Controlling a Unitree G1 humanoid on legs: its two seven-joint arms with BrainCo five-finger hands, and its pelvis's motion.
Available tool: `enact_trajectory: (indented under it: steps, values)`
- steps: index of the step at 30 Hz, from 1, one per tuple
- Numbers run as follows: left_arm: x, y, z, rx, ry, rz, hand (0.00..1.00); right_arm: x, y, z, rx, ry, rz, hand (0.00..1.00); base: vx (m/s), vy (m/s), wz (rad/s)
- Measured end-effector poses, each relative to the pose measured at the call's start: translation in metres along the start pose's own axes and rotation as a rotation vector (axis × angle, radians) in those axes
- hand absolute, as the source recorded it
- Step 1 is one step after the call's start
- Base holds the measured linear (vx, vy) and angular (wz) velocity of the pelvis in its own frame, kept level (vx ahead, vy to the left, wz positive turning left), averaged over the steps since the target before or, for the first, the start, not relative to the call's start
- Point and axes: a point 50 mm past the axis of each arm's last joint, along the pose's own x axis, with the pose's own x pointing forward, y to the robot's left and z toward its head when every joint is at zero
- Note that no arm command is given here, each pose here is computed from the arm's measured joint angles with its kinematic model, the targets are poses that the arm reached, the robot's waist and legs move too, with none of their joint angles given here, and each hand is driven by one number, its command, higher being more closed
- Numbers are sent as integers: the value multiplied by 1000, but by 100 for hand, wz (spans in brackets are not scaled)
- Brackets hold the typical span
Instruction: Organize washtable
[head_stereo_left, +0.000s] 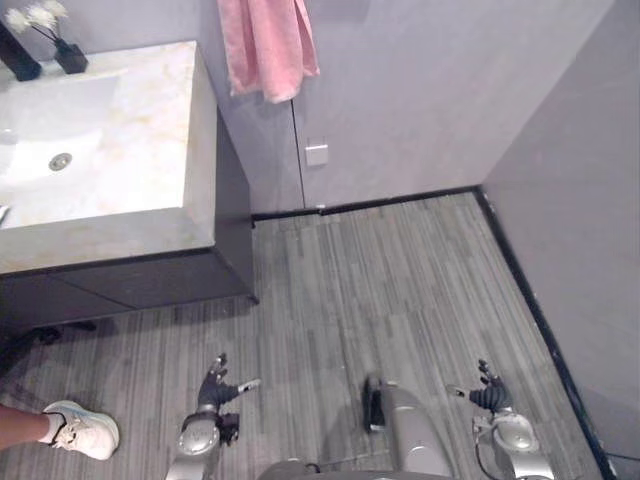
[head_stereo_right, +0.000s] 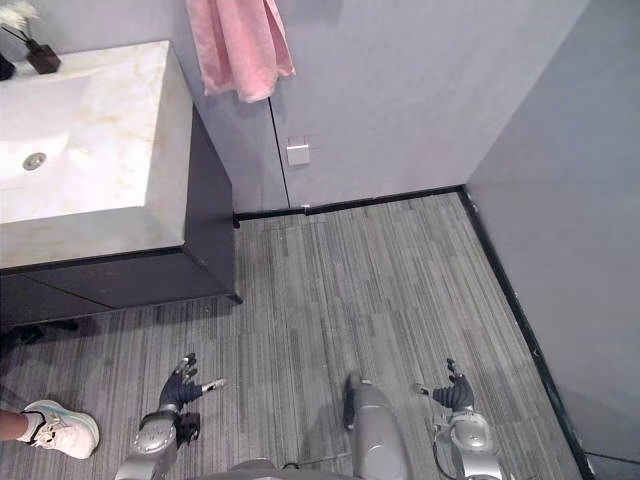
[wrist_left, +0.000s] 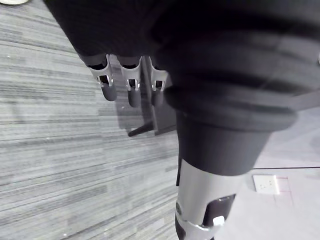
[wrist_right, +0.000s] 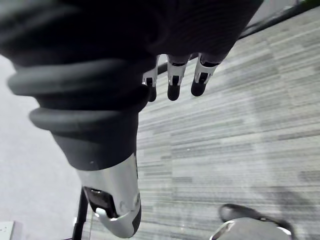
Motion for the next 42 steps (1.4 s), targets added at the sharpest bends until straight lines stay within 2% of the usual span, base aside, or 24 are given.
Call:
enact_trajectory:
  steps: [6, 11, 18, 24, 29, 34, 42]
  values:
    - [-2, -13, -2, -39, 6, -23, 0, 2, 18, 12, 7, -45, 52, 0, 604, -224, 0]
    - [0, -21, 3, -64, -5, -33, 0, 3, 15, 12, 42, -45, 24, 0, 425, 2, -16]
    - [-10, -20, -14, -85, 53, 28, 0, -7, 14, -18, 45, 64, 1, 0, 491, 191, -19]
    - [-8, -19, -18, -50, 78, 20, 0, -13, 38, -24, 48, 96, 70, 0, 489, 115, 27]
    - [-9, -15, -26, -32, 119, 26, 0, -16, 44, -31, 62, 121, 78, 0, 371, -52, 43]
    - [-13, -33, -32, -52, 149, -7, 0, -24, 49, -44, 79, 171, 83, 0, 309, -142, 30]
    - [-13, -43, -19, -89, 84, -23, 0, -23, 38, -41, 107, 146, 40, 0, 140, 15, -2]
